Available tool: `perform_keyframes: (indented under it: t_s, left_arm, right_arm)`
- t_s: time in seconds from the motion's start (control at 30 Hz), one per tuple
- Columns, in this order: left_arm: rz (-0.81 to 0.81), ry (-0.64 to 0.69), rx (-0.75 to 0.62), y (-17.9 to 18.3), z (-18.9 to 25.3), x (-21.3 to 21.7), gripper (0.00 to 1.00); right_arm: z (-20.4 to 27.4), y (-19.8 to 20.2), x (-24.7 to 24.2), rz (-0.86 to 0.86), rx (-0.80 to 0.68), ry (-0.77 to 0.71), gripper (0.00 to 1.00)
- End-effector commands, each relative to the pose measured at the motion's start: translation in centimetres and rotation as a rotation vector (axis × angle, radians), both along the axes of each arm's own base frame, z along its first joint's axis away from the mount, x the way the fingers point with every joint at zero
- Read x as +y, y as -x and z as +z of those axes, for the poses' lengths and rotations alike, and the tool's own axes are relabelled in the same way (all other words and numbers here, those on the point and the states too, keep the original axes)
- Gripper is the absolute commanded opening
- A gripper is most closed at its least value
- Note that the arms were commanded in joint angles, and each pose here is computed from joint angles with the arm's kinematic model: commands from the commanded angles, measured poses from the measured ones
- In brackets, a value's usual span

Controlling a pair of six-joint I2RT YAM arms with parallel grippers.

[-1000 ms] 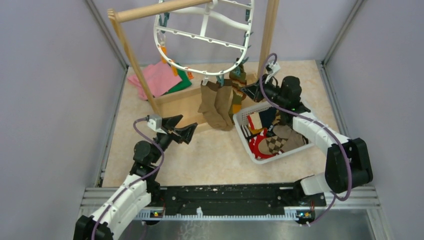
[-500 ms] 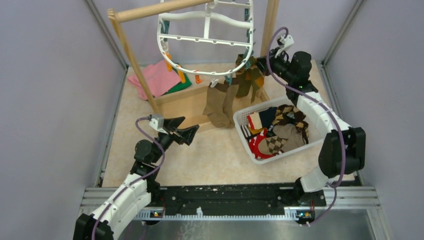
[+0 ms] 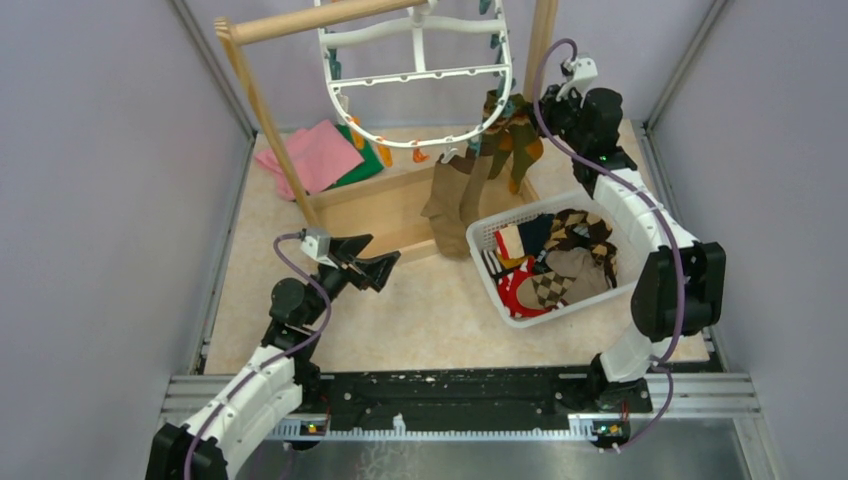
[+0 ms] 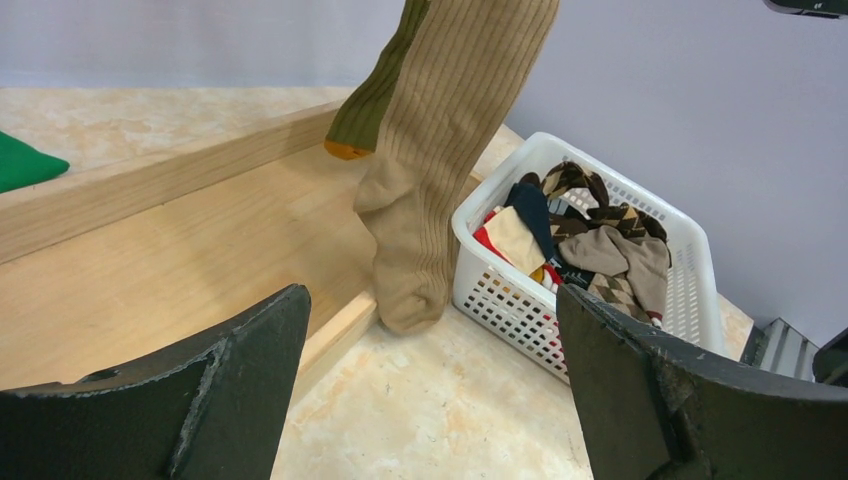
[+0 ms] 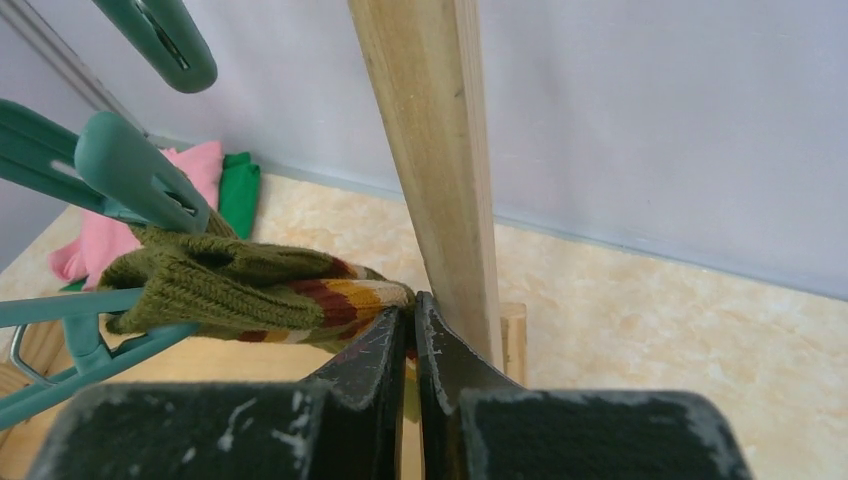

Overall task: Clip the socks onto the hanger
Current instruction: Rotate the hanger at the clothesline.

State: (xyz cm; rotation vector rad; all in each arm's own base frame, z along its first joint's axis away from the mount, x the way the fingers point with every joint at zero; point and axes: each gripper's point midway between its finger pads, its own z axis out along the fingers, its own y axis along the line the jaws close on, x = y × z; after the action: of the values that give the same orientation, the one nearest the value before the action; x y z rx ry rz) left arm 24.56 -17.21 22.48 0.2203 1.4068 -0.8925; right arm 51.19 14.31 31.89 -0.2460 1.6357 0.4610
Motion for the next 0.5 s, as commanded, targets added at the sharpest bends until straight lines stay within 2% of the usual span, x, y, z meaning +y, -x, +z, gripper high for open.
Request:
perform_keyframes:
  t_s: [0.0,0.07,0.13,0.27,0.47]
  left_arm:
    - [-0.031,0.022,-0.049,0.4,1.4,-0.4,0.98]
    - [-0.038,0.024,-0.067,0.5,1.7,-0.5,0.98]
    - [-0.045,0.021,-0.104,0.6,2.1,-0.6,0.98]
    - [-0.070,0.000,-0.221,0.9,3.1,-1.0,0.98]
    - [-0.097,-0.007,-0.355,0.9,5.2,-1.6,0.98]
  right_arm:
    - [2.3,-0.7,-1.4,-0.057,-0.053,-0.015,0.04]
    - [2.0,0.1,-0.7,-0.001,-0.049,-0.021,0.07]
    - [1.8,1.5,0.7,0.098,-0.046,-0.016,0.15]
    - [1.6,5.3,2.2,0.236,-0.059,-0.012,0.35]
    - [2.4,11.5,2.4,0.341,-0.123,0.043,0.63]
